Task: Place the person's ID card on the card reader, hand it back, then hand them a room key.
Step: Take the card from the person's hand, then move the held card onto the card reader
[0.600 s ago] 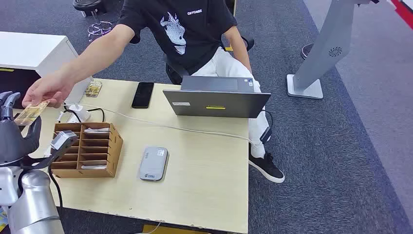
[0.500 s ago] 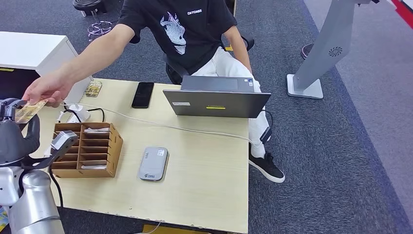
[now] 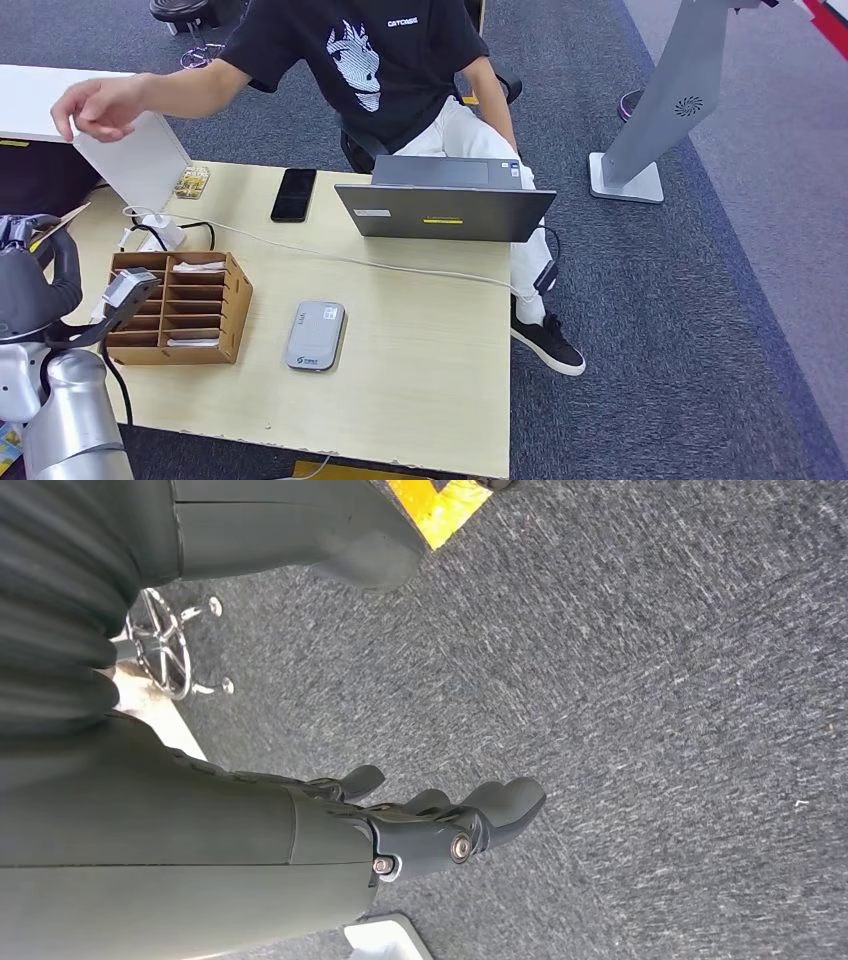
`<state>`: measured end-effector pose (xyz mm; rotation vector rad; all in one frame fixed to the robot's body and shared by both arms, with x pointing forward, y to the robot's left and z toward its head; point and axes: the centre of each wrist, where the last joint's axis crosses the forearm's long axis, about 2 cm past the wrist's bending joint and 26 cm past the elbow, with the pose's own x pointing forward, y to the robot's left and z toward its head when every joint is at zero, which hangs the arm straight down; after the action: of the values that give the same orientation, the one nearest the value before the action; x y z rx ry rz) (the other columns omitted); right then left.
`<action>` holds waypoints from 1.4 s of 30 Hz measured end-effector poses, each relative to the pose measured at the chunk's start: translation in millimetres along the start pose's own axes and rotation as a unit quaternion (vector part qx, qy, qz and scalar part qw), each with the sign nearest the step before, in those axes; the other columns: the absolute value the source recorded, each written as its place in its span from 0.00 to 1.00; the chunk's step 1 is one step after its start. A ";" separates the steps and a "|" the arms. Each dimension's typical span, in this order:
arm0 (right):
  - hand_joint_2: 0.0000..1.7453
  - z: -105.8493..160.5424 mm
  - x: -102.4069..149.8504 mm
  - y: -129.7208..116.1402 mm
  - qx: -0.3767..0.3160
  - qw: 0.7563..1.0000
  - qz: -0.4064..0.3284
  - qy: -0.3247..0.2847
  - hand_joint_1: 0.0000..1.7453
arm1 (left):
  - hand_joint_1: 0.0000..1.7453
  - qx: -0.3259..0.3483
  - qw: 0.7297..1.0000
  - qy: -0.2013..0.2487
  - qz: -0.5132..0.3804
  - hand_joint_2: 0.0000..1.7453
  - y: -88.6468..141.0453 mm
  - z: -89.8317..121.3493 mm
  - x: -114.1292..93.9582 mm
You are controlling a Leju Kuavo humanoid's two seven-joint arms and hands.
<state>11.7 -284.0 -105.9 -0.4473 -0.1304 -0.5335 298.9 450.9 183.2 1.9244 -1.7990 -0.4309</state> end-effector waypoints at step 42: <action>1.00 3.1 6.4 -42.8 0.013 1.000 0.014 -0.002 0.00 | 1.00 0.000 0.966 -0.137 0.218 1.00 -3.4 9.8 172.9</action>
<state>-5.0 -318.5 -85.4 -0.4249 -0.1353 -0.5038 312.5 278.3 188.1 1.4566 -2.3241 -0.5599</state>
